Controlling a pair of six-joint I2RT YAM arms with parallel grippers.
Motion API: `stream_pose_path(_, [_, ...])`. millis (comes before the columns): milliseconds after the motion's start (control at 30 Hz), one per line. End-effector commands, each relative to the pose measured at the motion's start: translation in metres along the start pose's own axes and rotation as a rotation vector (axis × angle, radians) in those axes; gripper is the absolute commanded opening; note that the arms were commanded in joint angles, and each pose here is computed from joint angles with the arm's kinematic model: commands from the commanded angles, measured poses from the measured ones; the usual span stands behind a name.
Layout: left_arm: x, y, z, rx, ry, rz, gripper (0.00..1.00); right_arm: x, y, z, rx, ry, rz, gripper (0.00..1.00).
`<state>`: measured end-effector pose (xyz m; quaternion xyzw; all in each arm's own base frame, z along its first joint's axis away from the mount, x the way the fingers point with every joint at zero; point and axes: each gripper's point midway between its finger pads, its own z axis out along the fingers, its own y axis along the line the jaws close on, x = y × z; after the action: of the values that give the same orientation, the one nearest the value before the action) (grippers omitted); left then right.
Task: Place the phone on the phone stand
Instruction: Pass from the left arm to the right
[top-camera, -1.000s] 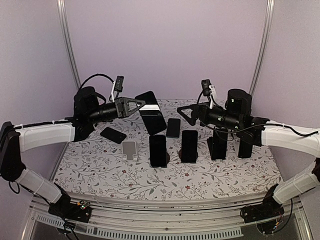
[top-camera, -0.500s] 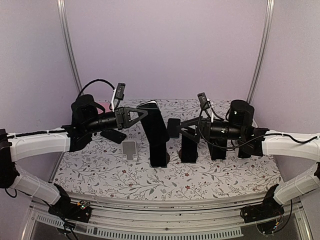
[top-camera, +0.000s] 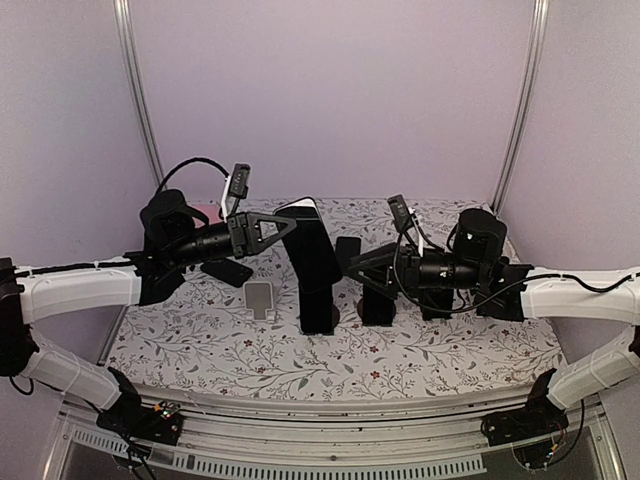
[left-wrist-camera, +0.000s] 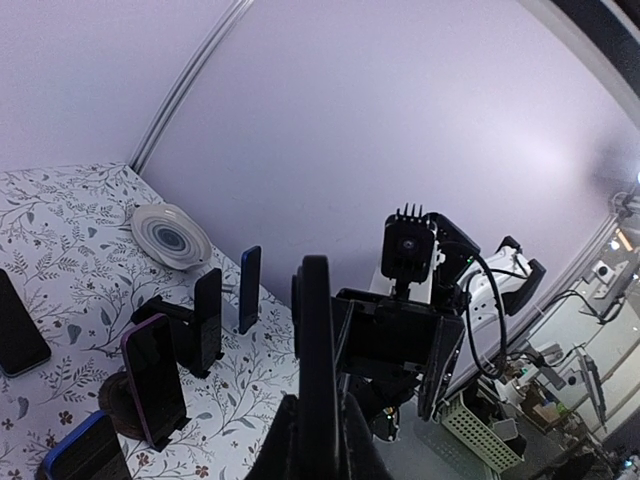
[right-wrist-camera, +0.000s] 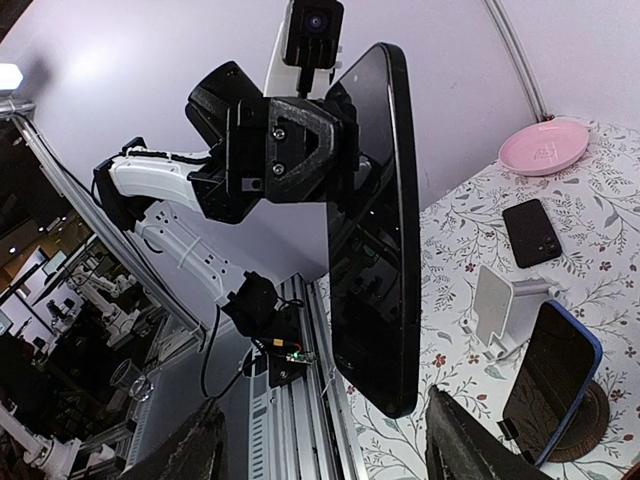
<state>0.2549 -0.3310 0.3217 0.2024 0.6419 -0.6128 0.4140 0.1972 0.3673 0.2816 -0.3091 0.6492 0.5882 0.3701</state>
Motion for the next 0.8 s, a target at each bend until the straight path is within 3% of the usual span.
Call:
stream_pose_path(0, [-0.015, -0.028, -0.002, 0.09, -0.049, 0.045, 0.0, 0.0, 0.008, 0.003, -0.042, -0.008, -0.034, 0.66])
stream_pose_path(533, [-0.008, -0.044, 0.007, 0.17, -0.004, 0.063, 0.0, 0.009, 0.022, 0.025, -0.09, 0.021, -0.022, 0.54])
stream_pose_path(667, [-0.005, -0.049, 0.01, 0.189, 0.011, 0.07, 0.0, 0.006, 0.03, 0.029, -0.107, 0.018, -0.029, 0.46])
stream_pose_path(767, [-0.003, -0.051, 0.012, 0.197, 0.017, 0.073, 0.0, 0.008, 0.032, 0.032, -0.107, 0.02, -0.029, 0.32])
